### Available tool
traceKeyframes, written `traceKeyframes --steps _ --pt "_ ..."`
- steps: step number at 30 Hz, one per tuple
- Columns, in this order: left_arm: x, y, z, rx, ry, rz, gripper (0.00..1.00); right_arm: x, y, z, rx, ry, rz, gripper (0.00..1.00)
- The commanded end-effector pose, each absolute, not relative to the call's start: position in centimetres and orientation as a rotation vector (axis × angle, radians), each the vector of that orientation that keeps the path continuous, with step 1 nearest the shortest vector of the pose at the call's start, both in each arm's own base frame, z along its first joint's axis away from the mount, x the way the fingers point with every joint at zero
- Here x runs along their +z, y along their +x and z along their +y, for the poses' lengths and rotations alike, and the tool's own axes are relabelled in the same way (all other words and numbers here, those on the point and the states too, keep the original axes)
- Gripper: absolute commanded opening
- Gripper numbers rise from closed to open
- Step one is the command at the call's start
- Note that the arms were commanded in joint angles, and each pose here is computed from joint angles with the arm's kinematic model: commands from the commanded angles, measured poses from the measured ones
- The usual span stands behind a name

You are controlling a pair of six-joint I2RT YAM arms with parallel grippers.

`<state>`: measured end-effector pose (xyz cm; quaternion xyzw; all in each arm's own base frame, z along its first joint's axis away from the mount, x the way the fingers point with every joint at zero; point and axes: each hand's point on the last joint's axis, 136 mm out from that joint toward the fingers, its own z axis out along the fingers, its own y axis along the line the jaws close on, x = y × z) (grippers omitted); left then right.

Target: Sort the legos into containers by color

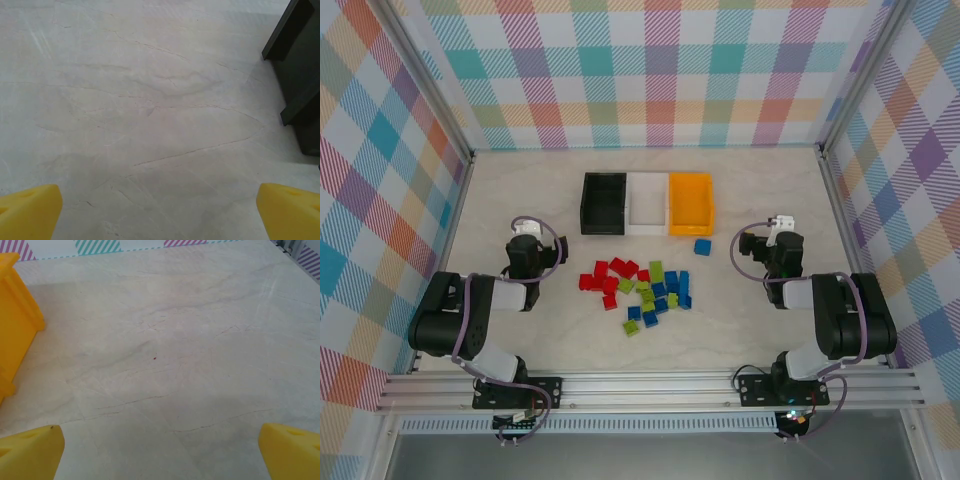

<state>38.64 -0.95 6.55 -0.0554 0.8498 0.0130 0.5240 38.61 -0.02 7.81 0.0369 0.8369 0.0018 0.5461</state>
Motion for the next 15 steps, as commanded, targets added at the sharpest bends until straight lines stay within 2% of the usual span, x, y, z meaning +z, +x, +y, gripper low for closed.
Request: traceKeyframes --steps 1,15 --pt "7.99 39.67 -0.43 0.049 -0.134 1.978 1.0 9.31 39.66 0.64 0.027 0.064 1.93 1.0" --pt "8.01 39.64 -0.41 0.049 -0.134 1.977 1.0 9.31 39.66 0.67 0.027 0.063 1.93 1.0"
